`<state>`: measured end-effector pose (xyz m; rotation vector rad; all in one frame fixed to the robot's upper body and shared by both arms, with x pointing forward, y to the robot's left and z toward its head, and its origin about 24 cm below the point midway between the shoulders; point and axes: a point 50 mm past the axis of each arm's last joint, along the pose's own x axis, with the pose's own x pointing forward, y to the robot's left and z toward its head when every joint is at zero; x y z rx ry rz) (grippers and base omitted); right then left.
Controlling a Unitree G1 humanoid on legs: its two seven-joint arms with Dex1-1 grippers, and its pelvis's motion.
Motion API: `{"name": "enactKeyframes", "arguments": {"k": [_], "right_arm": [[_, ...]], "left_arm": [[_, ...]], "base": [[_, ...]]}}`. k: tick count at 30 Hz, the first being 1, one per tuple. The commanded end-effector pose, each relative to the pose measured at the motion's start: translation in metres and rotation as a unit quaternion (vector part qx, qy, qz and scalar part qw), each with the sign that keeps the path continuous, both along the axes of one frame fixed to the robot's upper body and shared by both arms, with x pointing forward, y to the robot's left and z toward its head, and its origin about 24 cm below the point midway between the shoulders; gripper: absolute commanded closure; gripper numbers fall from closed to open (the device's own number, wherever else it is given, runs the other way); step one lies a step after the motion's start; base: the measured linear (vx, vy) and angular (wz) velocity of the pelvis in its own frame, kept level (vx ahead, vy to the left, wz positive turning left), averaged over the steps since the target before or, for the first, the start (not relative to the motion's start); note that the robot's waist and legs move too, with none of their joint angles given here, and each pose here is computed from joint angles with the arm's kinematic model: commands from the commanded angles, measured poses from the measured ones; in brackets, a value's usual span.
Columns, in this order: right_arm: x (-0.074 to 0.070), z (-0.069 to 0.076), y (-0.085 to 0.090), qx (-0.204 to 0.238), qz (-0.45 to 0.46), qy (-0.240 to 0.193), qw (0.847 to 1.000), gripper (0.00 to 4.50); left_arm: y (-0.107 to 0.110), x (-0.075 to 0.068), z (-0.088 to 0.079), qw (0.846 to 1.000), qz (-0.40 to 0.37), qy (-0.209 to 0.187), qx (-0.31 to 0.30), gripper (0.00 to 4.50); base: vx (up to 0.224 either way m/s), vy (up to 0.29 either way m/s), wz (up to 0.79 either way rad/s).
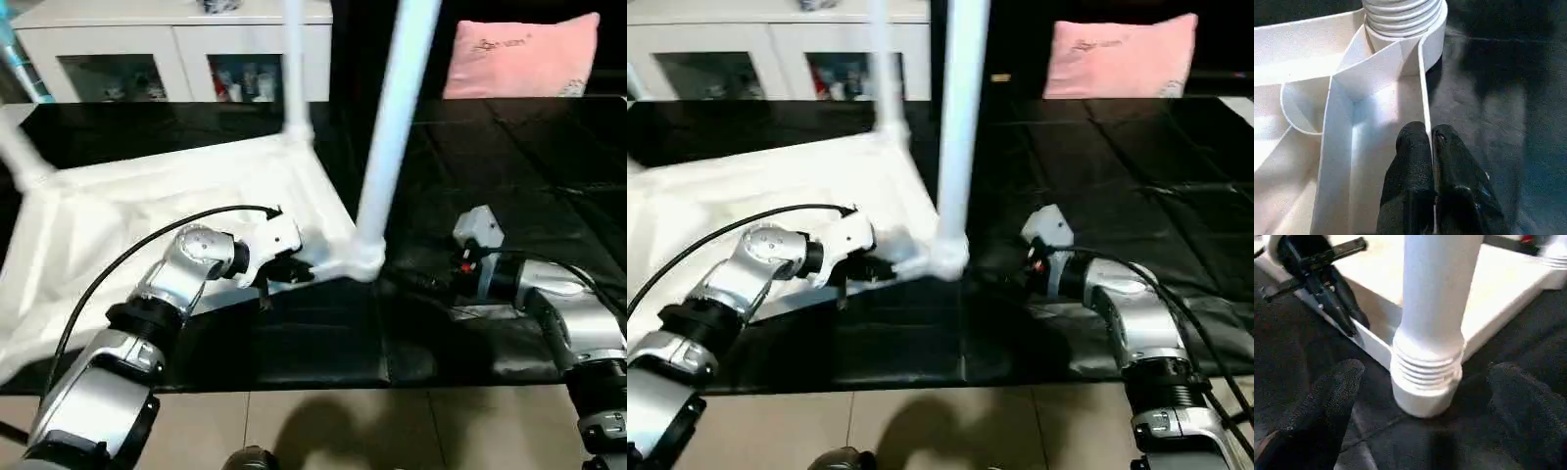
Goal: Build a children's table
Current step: Rotate leg to tighten
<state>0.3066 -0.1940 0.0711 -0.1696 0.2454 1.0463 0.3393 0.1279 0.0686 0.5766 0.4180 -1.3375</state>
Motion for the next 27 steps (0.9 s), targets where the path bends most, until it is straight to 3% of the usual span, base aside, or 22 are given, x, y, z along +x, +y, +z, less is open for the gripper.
{"name": "enactKeyframes", "arguments": {"k": [1,10,18,27], "right_arm": [[0.002,0.006,0.0,-0.017,0.013,-0.015,1.0,0.07],[0.004,0.003,0.011,-0.047,0.074,-0.014,0.996,0.07],[0.006,0.003,0.017,-0.039,0.103,-0.007,0.994,0.07],[0.002,-0.004,0.019,-0.021,0.132,0.029,0.991,0.91]], "left_arm": [[-0.009,-0.002,0.004,0.998,-0.052,-0.005,0.021,4.5],[-0.008,-0.005,0.005,0.992,-0.118,0.001,0.053,4.5],[-0.011,-0.008,0.004,0.986,-0.152,0.004,0.061,4.5],[-0.013,-0.011,0.002,0.983,-0.168,0.008,0.068,4.5]], "base": [[0.0,0.0,0.0],[0.0,0.0,0.0],[0.0,0.0,0.0],[0.0,0.0,0.0]]}}
